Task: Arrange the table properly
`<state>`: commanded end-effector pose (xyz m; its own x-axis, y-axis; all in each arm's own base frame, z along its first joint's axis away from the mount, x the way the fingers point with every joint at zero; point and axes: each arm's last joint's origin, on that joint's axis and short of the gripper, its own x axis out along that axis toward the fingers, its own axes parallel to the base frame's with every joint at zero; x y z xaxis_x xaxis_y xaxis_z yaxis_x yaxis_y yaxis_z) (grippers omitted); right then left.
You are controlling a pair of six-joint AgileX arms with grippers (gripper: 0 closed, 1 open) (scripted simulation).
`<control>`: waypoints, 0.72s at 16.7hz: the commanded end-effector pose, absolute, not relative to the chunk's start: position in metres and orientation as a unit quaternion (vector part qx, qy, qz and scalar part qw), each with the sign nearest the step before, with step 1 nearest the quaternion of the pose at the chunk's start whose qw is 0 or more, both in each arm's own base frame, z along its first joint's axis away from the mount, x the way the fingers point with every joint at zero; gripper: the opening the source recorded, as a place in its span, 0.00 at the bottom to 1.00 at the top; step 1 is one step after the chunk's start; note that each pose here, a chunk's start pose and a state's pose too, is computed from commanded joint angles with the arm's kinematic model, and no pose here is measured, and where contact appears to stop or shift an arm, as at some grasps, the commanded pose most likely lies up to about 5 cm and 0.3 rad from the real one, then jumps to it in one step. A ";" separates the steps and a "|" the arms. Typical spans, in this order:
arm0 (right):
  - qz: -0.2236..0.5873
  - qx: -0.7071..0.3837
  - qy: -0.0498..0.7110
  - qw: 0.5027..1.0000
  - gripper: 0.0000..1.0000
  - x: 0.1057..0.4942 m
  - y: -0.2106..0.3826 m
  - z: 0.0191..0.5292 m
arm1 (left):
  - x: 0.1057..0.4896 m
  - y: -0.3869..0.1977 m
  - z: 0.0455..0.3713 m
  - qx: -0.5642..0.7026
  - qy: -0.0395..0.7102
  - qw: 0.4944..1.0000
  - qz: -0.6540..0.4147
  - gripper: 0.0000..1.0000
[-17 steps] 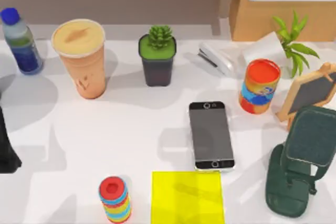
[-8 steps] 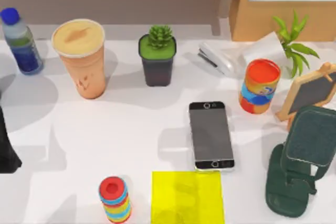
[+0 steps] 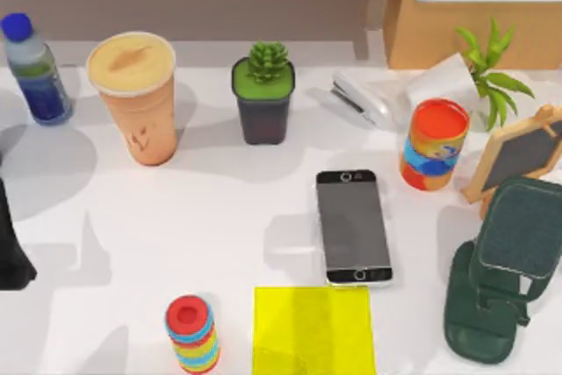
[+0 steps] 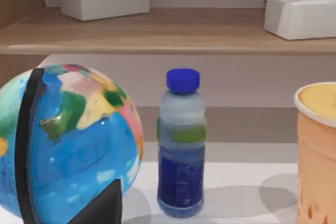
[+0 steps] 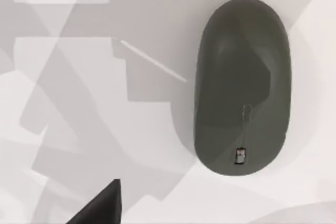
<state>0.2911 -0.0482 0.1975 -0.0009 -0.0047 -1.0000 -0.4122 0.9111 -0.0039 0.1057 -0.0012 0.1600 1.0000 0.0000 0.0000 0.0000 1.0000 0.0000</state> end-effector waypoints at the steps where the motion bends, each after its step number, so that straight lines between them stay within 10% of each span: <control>1: 0.148 -0.151 0.692 0.691 1.00 0.291 -0.048 0.198 | 0.106 -0.001 0.160 0.000 0.000 1.000 0.000 1.00; 12: 0.147 -0.152 0.689 0.693 1.00 0.293 -0.048 0.115 | 0.106 -0.001 0.160 0.000 0.000 1.000 0.000 1.00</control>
<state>0.2928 -0.0483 0.1151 0.0063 -0.0056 -1.0000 -0.4129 0.9108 -0.0077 0.1057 -0.0012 0.1600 1.0000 0.0000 0.0000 0.0000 1.0000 0.0000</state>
